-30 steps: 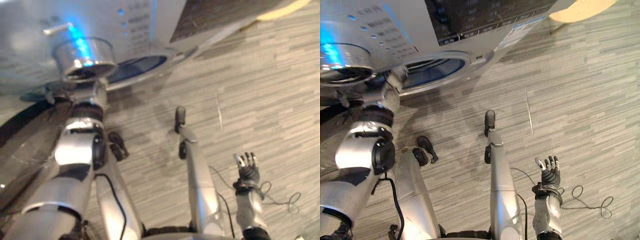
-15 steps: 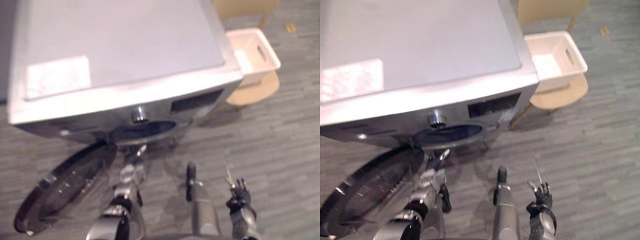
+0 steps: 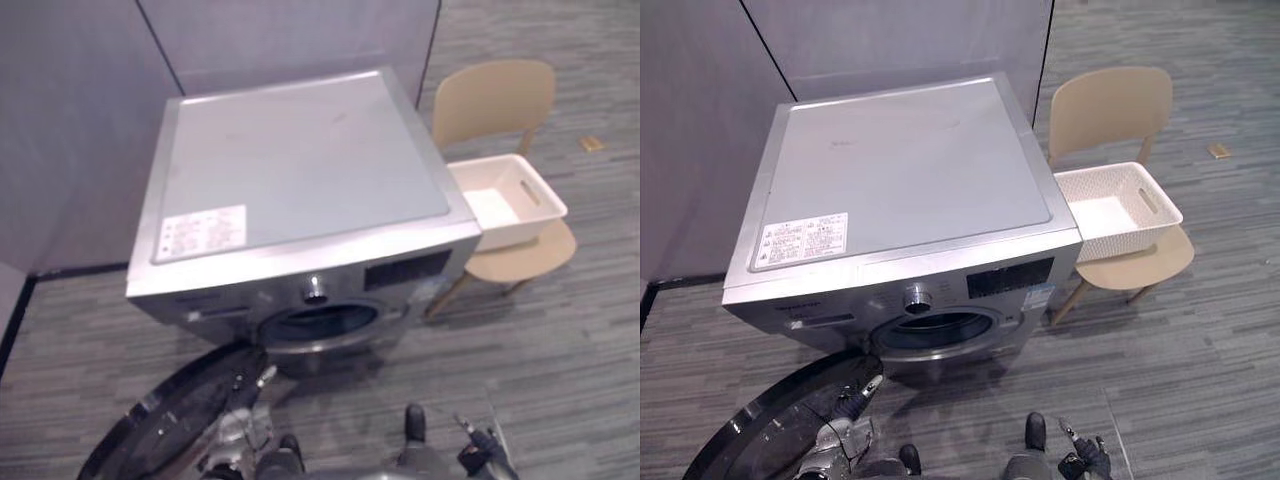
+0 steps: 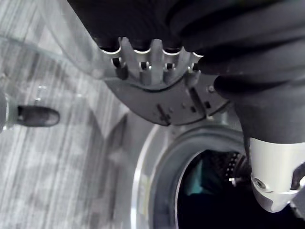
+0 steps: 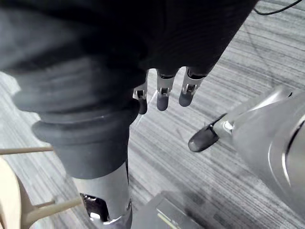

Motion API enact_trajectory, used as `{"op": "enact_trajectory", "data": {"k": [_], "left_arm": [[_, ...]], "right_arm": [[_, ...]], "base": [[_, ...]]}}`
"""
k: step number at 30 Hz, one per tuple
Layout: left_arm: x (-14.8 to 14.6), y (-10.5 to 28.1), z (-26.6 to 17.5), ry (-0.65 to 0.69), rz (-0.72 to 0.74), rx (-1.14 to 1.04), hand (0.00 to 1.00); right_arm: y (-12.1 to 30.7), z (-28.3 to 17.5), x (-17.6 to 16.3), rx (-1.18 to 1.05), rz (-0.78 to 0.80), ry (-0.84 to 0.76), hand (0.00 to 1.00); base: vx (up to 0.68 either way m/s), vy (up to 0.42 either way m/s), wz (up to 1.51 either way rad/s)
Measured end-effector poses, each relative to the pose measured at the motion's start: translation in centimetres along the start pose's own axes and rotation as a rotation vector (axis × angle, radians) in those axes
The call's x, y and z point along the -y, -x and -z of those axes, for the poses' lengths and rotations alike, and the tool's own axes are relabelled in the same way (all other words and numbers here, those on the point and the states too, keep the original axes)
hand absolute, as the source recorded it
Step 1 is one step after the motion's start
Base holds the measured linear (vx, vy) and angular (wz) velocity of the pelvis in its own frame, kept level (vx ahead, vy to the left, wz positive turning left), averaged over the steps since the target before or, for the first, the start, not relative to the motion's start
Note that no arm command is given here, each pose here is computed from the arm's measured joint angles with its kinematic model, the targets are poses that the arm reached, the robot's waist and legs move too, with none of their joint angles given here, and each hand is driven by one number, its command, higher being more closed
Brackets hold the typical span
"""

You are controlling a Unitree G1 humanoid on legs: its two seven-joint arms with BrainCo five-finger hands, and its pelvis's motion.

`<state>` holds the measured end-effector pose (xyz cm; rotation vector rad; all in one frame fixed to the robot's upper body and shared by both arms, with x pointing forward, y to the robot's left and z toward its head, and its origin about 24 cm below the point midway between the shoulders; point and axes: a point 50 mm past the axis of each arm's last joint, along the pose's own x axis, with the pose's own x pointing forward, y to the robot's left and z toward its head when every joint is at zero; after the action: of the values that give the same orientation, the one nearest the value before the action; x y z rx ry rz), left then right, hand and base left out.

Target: Pick up the laundry basket with both hands and put the clothes into the washing machine.

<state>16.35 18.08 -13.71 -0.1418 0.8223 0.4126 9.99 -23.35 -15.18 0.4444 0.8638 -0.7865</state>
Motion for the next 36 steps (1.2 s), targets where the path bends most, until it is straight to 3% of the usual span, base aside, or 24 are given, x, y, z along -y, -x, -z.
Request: {"op": "enact_trajectory", "data": {"k": [3, 6, 7, 8, 10, 18, 27, 32, 36], "left_arm": [[0.5, 0.1, -0.7, 0.014, 0.024, 0.044, 0.0], [1.0, 0.2, -1.9, 0.114, 0.043, 0.097, 0.0], [1.3, 0.3, -2.4, 0.186, 0.069, 0.108, 0.0], [2.0, 0.6, -3.0, 0.373, 0.117, 0.108, 0.0], [2.4, 1.1, -3.8, 0.446, 0.167, 0.151, 0.0], [4.8, 2.6, -7.0, 0.458, 0.322, 0.3, 0.0], [8.2, 6.0, -10.3, 0.253, 0.619, 0.489, 0.0], [5.4, 5.5, -10.2, 0.157, 0.557, 0.519, 0.0], [3.9, 6.1, -10.7, 0.224, 0.494, 0.577, 0.0]], "right_arm": [[0.0, -0.2, -0.3, 0.007, -0.017, 0.043, 0.0], [-0.1, -0.4, -0.8, 0.017, -0.032, 0.077, 0.0], [-0.2, -0.9, -0.9, 0.029, -0.038, 0.093, 0.0], [-0.5, -1.9, -0.8, 0.055, -0.039, 0.114, 0.0], [-0.7, -2.8, -0.9, 0.079, -0.04, 0.116, 0.0], [-0.5, -5.0, -2.1, 0.19, -0.084, 0.002, 0.0], [-0.2, -3.2, -2.5, 0.132, -0.062, -0.08, 0.0], [0.6, -2.1, -5.2, 0.116, -0.153, -0.065, 0.0], [1.3, -1.8, -5.6, 0.139, -0.221, -0.042, 0.0]], "base": [[0.02, -0.059, 0.64], [-0.02, -0.103, 0.99], [-0.09, -0.215, 1.36], [-0.09, -0.174, 1.26], [-0.07, -0.124, 1.01], [-0.04, -0.025, 0.72], [-0.11, 0.12, -0.16], [0.05, 0.12, 0.04], [0.12, 0.019, 0.04]]}}
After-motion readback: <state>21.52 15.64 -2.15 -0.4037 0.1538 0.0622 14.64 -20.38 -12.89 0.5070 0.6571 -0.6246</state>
